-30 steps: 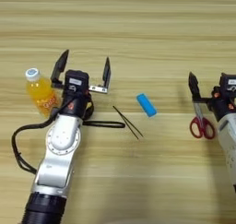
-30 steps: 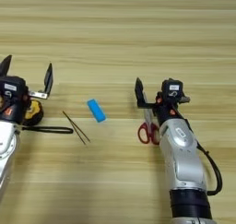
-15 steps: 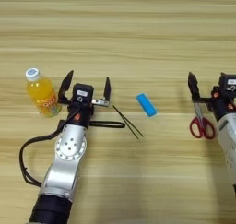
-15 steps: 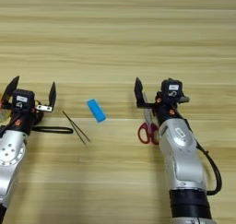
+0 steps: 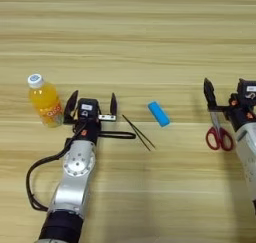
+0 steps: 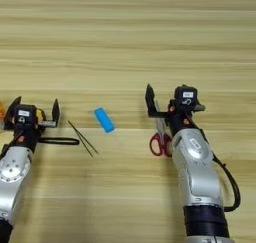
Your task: Move the objects on the table
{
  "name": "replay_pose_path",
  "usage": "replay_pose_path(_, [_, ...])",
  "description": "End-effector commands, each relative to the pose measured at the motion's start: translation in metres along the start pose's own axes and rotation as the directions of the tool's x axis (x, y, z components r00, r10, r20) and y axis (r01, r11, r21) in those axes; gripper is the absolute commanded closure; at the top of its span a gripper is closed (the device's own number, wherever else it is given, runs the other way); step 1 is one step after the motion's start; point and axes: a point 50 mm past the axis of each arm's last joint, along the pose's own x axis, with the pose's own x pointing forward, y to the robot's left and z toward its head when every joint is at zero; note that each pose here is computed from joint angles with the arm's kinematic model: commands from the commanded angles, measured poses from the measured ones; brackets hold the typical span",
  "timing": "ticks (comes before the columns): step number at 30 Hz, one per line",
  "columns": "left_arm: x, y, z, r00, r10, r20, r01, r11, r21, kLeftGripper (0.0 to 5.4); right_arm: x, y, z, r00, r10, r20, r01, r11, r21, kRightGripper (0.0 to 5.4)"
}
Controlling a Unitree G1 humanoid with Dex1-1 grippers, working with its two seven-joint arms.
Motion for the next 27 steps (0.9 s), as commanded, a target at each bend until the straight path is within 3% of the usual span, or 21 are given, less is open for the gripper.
replay_pose_path(1, [0.003,0.001,-0.001,1.0,0.014,-0.005,-0.014,1.0,0.001,0.03,0.002,0.003,0.004,1.0,0.014,0.015,-0.014,1.0,0.004,0.0])
replay_pose_path(27, [0.005,0.008,-0.019,0.997,0.038,-0.068,-0.036,0.999,0.018,0.03,0.002,0.006,0.003,1.0,0.022,0.016,-0.022,1.0,0.008,0.0])
